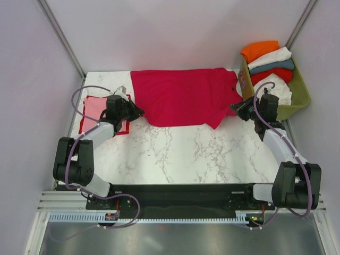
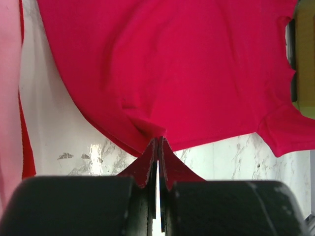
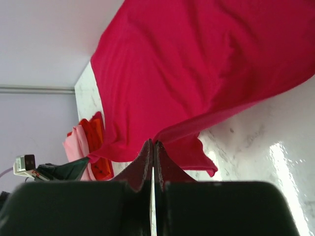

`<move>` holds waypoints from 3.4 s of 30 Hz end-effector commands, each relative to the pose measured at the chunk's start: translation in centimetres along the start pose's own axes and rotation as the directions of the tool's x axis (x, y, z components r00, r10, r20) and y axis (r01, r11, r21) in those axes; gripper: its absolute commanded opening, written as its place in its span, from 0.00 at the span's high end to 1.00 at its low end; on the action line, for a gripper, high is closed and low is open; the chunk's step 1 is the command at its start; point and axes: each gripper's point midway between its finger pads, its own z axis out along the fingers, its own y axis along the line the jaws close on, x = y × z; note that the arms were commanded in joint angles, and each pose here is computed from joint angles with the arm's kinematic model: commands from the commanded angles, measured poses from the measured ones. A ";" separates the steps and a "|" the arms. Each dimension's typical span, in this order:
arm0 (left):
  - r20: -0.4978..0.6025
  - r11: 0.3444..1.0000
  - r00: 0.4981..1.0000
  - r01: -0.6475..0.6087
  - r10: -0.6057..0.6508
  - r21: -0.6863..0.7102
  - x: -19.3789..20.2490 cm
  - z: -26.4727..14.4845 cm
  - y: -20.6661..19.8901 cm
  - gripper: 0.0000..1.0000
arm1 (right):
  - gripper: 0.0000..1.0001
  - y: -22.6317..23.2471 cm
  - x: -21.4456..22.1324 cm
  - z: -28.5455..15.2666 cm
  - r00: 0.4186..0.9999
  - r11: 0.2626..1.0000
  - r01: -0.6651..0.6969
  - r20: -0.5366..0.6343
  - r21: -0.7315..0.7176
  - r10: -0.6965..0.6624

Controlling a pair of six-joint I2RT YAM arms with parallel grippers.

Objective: Fold and stack the t-shirts
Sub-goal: Flatten the tshirt out, then fold the tshirt

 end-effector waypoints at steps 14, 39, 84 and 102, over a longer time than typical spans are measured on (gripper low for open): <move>-0.157 0.910 0.974 -0.211 0.164 -0.358 0.8 3.6 4.0 0.98 | 1.00 -2.7 5.0 -2.8 0.983 0.983 0.184 -0.007 0.020 -0.183; -0.021 0.551 0.984 0.082 -0.178 -0.830 -4.2 -1.5 20.6 0.98 | 1.00 -2.2 10.8 0.0 0.962 0.960 0.269 -0.079 0.083 -0.262; 0.170 0.813 0.969 0.243 -0.179 -0.529 1.9 -11.9 9.3 0.98 | 1.00 -2.9 7.9 -10.5 0.946 0.938 0.324 -0.023 0.125 -0.324; 0.197 0.794 0.954 0.296 -0.225 -0.531 -1.6 -8.1 8.8 0.98 | 1.00 4.0 -0.3 0.1 0.932 0.921 0.359 -0.011 0.153 -0.362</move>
